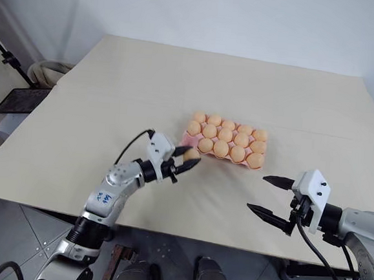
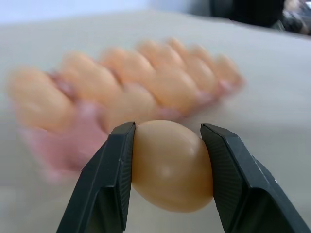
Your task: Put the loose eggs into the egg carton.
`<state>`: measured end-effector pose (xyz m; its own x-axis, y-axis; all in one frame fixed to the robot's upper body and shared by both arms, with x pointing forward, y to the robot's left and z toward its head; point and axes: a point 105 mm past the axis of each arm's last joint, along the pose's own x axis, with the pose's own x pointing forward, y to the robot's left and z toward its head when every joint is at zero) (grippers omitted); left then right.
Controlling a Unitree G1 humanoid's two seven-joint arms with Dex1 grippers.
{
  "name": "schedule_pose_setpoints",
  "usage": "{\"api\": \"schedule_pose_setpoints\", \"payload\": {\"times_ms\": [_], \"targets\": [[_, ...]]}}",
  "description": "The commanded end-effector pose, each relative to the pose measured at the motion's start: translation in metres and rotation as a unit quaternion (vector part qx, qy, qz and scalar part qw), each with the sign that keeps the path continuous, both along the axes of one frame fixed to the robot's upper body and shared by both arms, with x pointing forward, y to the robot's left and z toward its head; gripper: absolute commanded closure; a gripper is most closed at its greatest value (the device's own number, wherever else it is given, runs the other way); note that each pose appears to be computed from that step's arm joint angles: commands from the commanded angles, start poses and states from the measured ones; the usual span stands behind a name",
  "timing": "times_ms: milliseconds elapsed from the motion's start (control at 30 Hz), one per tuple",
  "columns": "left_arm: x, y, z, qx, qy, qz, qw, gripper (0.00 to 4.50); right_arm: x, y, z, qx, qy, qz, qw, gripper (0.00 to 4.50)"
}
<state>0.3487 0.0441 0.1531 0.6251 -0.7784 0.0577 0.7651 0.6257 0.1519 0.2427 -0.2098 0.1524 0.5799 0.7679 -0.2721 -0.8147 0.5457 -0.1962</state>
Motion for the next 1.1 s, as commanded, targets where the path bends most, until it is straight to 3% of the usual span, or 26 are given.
{"api": "schedule_pose_setpoints", "payload": {"times_ms": [33,200,533,633,800,1100], "targets": [[0.012,0.011,0.033,-0.030,-0.045,0.043,0.998,2.36,0.000,0.001,0.005,-0.004,-0.010,0.004,1.000,0.00],[0.035,0.023,0.027,-0.005,-0.046,0.091,0.995,2.36,0.000,0.002,0.004,-0.003,-0.010,0.006,1.000,0.00],[0.044,-0.001,0.008,0.010,-0.027,0.045,0.999,2.36,-0.004,-0.002,0.002,-0.004,-0.009,-0.002,1.000,0.00],[0.044,-0.003,0.004,0.019,-0.018,0.034,0.999,1.71,-0.005,-0.004,0.001,-0.004,-0.008,-0.006,1.000,0.00],[0.041,0.000,0.008,0.021,-0.026,0.029,0.999,0.10,-0.003,-0.005,-0.001,-0.003,-0.007,-0.008,1.000,0.00],[0.017,0.030,0.015,0.051,-0.021,-0.014,0.998,0.04,0.003,-0.004,-0.004,0.003,-0.011,-0.006,1.000,0.00]]}}
